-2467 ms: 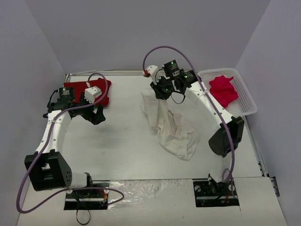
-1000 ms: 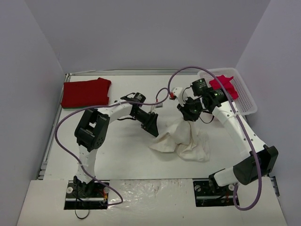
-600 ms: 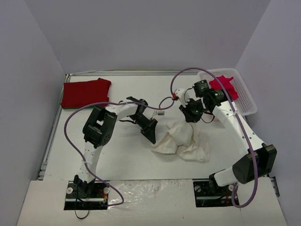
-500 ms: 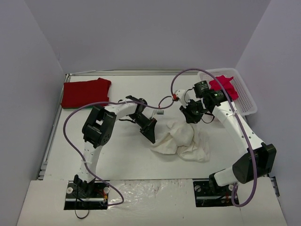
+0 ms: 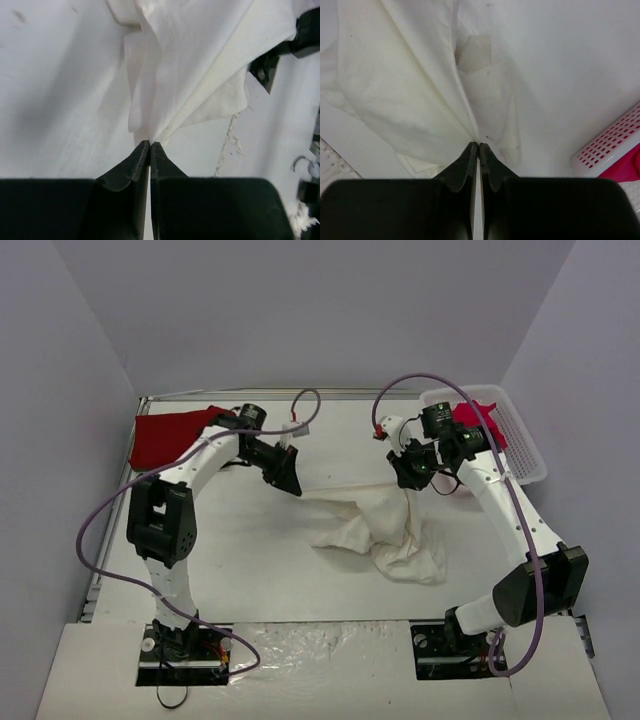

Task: Fold and stack the t-shirts
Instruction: Flatten out the tshirt

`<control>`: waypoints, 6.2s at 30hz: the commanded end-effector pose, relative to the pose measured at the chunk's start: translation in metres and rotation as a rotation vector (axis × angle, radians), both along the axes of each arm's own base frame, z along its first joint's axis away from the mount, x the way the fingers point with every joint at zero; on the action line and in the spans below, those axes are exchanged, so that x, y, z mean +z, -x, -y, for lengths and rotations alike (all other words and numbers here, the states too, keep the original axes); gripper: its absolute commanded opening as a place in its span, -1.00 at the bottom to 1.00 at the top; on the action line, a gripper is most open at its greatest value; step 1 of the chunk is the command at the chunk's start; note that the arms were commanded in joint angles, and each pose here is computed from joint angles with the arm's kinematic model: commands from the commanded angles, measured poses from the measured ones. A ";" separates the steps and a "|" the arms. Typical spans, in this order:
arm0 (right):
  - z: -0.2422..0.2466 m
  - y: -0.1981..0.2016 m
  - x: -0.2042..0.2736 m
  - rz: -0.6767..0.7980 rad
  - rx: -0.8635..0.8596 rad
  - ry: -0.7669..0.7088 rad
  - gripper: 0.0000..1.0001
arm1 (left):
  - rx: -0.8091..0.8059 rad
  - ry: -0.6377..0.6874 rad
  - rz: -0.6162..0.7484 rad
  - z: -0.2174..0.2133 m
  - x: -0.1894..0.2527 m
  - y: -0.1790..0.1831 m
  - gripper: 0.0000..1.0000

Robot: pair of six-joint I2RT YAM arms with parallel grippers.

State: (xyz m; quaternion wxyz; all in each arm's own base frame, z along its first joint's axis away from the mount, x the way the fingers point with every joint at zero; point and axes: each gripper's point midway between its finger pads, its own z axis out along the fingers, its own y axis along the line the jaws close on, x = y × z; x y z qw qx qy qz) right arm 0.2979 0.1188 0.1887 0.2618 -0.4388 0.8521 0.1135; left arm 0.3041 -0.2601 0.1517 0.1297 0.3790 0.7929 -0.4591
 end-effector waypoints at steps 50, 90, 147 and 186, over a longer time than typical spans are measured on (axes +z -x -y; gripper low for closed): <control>0.054 0.037 -0.140 -0.327 -0.117 0.250 0.20 | 0.162 -0.249 0.491 -0.074 0.091 0.005 -0.95; 0.067 -0.091 0.099 0.304 -0.306 -0.018 -1.00 | 0.816 -0.358 1.066 -0.216 0.268 -0.022 -0.95; 0.085 -0.028 0.082 0.232 -0.242 0.000 0.29 | 0.088 -0.318 0.842 -0.177 0.163 0.140 0.46; 0.055 -0.207 -0.162 -0.117 -0.328 0.166 0.17 | 0.651 -0.471 0.591 -0.201 0.011 -0.089 0.03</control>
